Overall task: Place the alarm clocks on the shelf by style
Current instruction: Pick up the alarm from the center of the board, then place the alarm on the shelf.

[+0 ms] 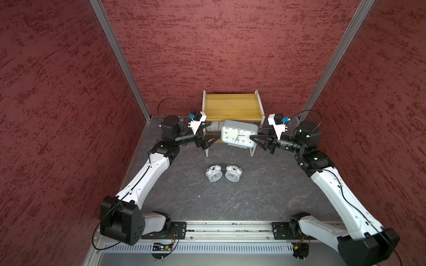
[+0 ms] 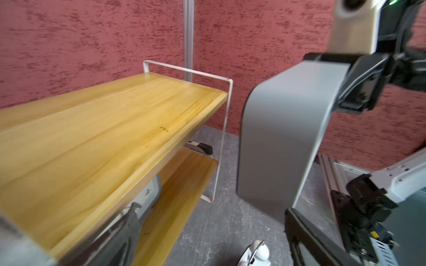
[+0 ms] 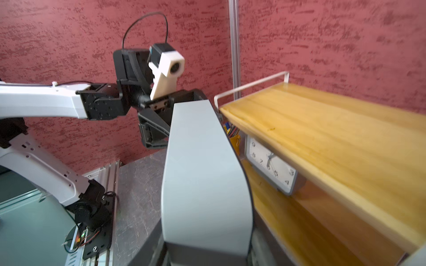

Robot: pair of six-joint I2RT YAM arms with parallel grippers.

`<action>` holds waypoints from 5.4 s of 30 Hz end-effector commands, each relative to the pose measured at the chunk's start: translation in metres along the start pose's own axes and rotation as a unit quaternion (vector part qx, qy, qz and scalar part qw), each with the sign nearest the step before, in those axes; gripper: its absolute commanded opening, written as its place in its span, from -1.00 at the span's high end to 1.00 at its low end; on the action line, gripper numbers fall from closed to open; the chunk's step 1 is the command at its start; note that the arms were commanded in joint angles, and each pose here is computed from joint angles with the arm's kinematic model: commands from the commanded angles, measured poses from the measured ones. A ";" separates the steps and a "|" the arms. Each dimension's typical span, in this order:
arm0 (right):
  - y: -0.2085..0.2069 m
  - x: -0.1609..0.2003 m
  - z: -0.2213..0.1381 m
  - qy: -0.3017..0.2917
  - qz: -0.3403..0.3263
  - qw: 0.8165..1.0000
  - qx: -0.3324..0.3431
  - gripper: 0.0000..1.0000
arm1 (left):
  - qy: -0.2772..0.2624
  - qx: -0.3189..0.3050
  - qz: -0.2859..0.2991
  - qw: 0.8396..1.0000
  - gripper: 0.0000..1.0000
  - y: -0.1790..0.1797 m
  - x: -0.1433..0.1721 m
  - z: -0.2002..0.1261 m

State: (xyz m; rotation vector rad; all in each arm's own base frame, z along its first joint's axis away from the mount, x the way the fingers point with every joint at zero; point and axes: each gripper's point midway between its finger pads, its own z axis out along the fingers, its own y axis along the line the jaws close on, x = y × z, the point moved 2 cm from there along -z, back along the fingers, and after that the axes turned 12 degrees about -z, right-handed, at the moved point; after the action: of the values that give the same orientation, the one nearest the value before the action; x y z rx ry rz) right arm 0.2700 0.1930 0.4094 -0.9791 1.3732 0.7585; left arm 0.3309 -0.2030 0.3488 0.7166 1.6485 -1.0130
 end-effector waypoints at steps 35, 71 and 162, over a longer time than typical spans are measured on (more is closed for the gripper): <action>-0.145 0.024 -0.113 0.079 0.016 0.876 0.475 0.57 | 0.027 -0.145 -0.084 0.986 0.03 0.073 0.025 -0.013; -0.156 0.105 -0.016 0.090 0.004 0.977 0.194 0.55 | 0.038 -0.225 -0.112 0.967 0.53 0.119 0.047 -0.015; -0.152 0.169 0.025 0.077 0.043 0.985 0.150 0.40 | 0.066 -0.191 -0.121 0.972 0.50 0.109 0.060 -0.011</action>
State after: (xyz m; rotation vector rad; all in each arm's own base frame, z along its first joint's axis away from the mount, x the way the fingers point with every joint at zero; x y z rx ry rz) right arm 0.4254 0.1261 0.2417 -0.7361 1.6751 0.5231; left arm 0.3969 -0.1445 0.2625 0.3285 2.0097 -0.7836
